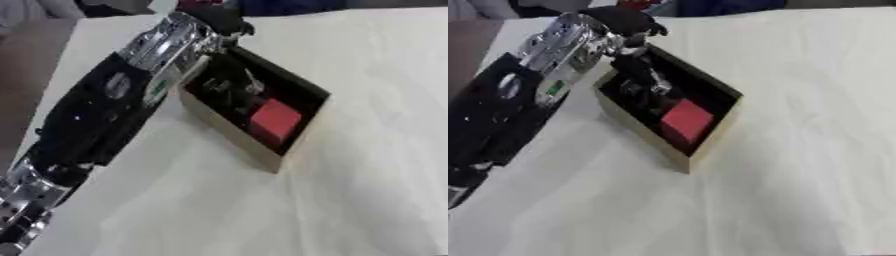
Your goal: Pick up objects on the table and place them in the box.
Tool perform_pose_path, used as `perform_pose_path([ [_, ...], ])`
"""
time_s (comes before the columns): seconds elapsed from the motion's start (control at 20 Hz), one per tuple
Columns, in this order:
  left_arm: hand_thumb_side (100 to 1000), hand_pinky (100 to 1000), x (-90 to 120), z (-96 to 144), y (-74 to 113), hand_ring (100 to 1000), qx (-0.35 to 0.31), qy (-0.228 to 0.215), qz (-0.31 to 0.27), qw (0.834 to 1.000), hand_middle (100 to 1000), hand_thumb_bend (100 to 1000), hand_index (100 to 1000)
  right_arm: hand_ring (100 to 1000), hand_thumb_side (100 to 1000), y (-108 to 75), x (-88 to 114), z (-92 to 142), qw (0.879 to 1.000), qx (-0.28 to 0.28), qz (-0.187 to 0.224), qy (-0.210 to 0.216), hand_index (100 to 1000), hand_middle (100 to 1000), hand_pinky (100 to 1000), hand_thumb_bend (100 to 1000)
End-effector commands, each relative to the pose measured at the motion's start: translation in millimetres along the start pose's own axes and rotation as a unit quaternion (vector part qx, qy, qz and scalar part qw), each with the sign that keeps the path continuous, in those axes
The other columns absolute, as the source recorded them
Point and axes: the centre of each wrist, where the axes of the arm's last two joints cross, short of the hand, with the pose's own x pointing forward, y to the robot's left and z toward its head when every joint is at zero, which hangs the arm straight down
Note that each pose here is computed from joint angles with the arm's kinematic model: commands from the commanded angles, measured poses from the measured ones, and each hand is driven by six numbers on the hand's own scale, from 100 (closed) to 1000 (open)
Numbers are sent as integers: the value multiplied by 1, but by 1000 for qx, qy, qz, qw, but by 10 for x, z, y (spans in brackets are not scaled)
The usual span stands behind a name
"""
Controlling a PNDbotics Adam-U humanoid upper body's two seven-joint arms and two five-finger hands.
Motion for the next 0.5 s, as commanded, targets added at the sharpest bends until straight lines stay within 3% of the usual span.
perform_pose_path([
  [0.05,883,853,-82,243,257,911,68,-5,29,997,817,472,951,898,743,-69,102,-16,1000,-8,9,-15,826,749,1000,100],
  [0.2,999,789,-97,573,477,842,195,-8,86,977,743,178,886,898,740,-72,101,-10,1000,-11,8,-15,826,749,1000,100],
  [0.3,1000,774,-117,799,576,811,284,-6,132,950,716,140,868,898,738,-71,103,-8,1000,-12,7,-16,826,749,1000,100],
  [0.45,963,754,-152,1131,619,783,400,-15,208,892,686,141,848,898,735,-71,107,-4,1000,-14,7,-16,826,750,1000,100],
  [0.5,1000,738,-170,1207,604,769,430,-17,233,872,674,100,838,899,734,-72,108,-3,1000,-14,7,-17,826,750,1000,100],
])
